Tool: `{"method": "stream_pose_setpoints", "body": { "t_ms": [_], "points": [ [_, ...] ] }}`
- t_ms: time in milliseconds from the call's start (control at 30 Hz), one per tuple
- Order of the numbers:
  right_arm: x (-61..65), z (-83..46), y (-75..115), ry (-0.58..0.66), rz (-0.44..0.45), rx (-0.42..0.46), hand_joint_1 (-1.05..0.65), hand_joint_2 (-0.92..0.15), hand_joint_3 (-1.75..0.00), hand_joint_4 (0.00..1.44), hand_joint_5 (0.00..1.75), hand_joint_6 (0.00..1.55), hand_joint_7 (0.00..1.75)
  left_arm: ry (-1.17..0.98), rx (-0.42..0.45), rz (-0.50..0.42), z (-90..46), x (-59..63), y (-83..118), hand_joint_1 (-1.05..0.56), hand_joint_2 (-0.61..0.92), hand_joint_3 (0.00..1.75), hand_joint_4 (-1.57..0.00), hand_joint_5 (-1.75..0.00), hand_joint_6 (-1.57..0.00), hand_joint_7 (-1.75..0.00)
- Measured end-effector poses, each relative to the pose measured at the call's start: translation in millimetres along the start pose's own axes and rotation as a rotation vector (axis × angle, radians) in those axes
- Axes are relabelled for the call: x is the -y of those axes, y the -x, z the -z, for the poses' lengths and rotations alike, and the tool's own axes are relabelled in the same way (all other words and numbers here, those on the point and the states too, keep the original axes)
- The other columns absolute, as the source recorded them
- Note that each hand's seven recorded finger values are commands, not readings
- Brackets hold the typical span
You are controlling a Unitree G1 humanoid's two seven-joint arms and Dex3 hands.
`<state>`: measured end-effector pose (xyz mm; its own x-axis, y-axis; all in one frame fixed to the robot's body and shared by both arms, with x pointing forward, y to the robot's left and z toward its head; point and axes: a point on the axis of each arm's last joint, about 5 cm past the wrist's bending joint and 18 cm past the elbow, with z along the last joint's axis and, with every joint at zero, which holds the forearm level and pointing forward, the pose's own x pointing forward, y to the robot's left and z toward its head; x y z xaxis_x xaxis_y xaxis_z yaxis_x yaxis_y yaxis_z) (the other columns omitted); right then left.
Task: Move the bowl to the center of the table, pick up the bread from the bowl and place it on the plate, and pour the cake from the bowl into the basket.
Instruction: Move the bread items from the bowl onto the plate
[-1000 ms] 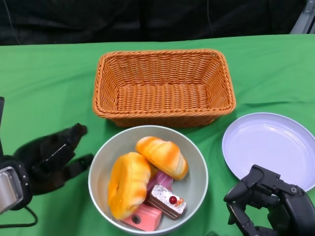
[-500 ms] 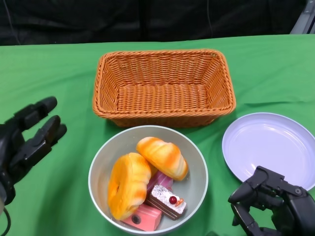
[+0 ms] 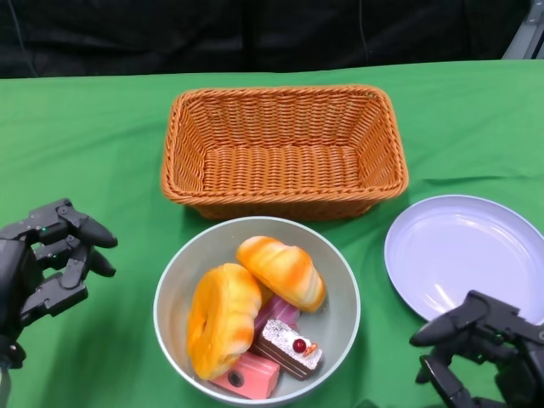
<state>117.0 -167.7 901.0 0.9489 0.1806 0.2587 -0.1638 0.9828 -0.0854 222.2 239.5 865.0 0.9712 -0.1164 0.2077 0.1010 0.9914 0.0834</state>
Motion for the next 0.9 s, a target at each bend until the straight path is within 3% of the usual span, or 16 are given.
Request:
{"method": "stream_pose_setpoints", "body": {
  "t_ms": [100,200,333,467,700,833,900],
  "points": [
    [-0.5,-13.5,-2.5,0.087,-0.022,0.015,-0.35,-0.91,-0.07,0.52,0.85,0.59,0.40,-0.006,0.013,0.011,0.4,1.7,-4,-0.03,0.58,1.11,-0.73,-1.68,-0.78,-1.44],
    [-4.1,-31.8,-6.1,0.189,-0.048,0.011,-0.46,-0.92,-0.03,0.51,0.65,0.58,0.20,-0.014,0.006,0.015,2.5,0.7,-4,-0.04,0.59,1.09,-0.73,-1.70,-0.75,-1.48],
    [-9.6,-54.1,-11.0,0.269,-0.072,0.014,-0.53,-0.92,-0.01,0.50,0.50,0.58,0.09,-0.021,-0.005,0.020,4.5,0.0,-3,-0.03,0.58,1.10,-0.72,-1.72,-0.73,-1.51],
    [-15.4,-68.7,-19.8,0.328,-0.105,0.032,-0.55,-0.91,0.00,0.50,0.46,0.58,0.05,-0.017,-0.002,0.021,4.2,0.5,-5,-0.01,0.57,1.14,-0.71,-1.74,-0.72,-1.51],
    [-23.9,-75.0,-39.7,0.431,-0.121,0.014,-0.60,-0.92,-0.01,0.51,0.44,0.59,0.04,-0.015,-0.012,0.032,6.1,2.6,-6,-0.01,0.57,1.13,-0.69,-1.74,-0.71,-1.51],
    [-29.5,-69.9,-53.5,0.477,-0.122,-0.033,-0.61,-0.92,-0.02,0.55,0.44,0.60,0.03,-0.021,-0.015,0.039,6.4,3.3,-7,-0.02,0.58,1.11,-0.69,-1.74,-0.71,-1.50],
    [-32.9,-65.2,-61.1,0.496,-0.134,-0.049,-0.62,-0.92,-0.01,0.60,0.32,0.59,0.01,-0.025,-0.014,0.029,6.6,2.8,-7,-0.01,0.59,1.09,-0.68,-1.73,-0.72,-1.49]
  ]
}}
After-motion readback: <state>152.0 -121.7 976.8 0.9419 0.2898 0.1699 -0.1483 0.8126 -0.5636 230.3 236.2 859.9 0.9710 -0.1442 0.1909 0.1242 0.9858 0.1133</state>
